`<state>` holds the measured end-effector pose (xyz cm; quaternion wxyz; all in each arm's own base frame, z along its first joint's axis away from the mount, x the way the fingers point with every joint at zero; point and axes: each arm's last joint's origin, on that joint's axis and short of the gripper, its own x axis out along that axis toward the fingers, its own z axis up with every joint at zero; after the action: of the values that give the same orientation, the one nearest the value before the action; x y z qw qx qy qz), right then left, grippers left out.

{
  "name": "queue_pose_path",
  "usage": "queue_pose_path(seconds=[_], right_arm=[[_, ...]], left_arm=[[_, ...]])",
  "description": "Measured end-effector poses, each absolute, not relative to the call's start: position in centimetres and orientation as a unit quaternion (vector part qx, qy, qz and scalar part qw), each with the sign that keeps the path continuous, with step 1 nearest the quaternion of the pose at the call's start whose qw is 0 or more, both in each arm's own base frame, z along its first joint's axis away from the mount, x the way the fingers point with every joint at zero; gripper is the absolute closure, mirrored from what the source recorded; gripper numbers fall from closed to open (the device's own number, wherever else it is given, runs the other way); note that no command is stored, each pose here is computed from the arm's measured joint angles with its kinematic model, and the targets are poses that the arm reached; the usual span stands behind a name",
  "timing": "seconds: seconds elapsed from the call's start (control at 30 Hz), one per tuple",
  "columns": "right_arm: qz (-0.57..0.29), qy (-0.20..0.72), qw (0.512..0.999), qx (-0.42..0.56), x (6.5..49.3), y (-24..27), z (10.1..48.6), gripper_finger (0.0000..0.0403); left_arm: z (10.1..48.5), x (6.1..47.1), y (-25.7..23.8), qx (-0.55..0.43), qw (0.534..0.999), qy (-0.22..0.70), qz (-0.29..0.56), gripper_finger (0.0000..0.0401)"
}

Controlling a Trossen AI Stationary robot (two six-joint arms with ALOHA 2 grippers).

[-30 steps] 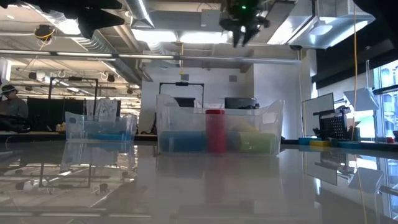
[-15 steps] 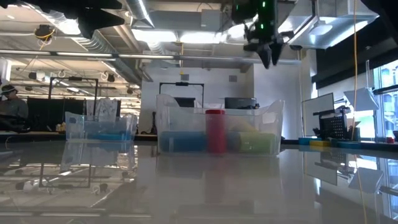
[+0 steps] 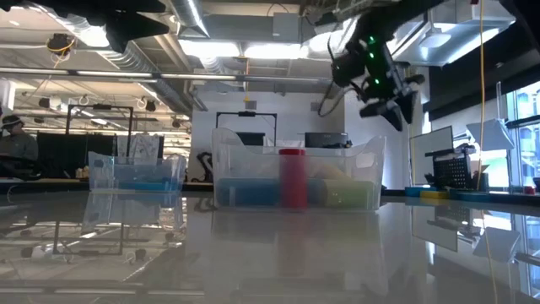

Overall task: Sort blocks by size
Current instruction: Put the yellow rectangular block into the top left transparent bin

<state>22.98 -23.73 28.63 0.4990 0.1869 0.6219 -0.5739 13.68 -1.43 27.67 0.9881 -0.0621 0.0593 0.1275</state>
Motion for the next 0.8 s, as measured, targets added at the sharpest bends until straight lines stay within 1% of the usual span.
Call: queue_pose_path(seconds=[0.3,0.53,0.7,0.8], right_arm=[[-0.58,0.63,0.467,0.222,20.6,-24.4,23.9,0.0228],[-0.583,0.617,0.48,0.222,19.8,-24.8,19.9,0.0228],[-0.597,0.6,0.479,0.234,18.6,-25.3,17.9,0.0228],[-0.589,0.594,0.487,0.252,17.9,-25.6,16.9,0.0232]], left_arm=[[27.7,13.7,-1.4,-0.058,0.988,0.06,0.127,0.0203],[27.7,13.7,-1.4,-0.052,0.989,0.06,0.127,0.0203],[27.7,13.7,-1.4,-0.052,0.989,0.061,0.127,0.0203],[27.7,13.7,-1.4,-0.052,0.989,0.061,0.127,0.0203]])
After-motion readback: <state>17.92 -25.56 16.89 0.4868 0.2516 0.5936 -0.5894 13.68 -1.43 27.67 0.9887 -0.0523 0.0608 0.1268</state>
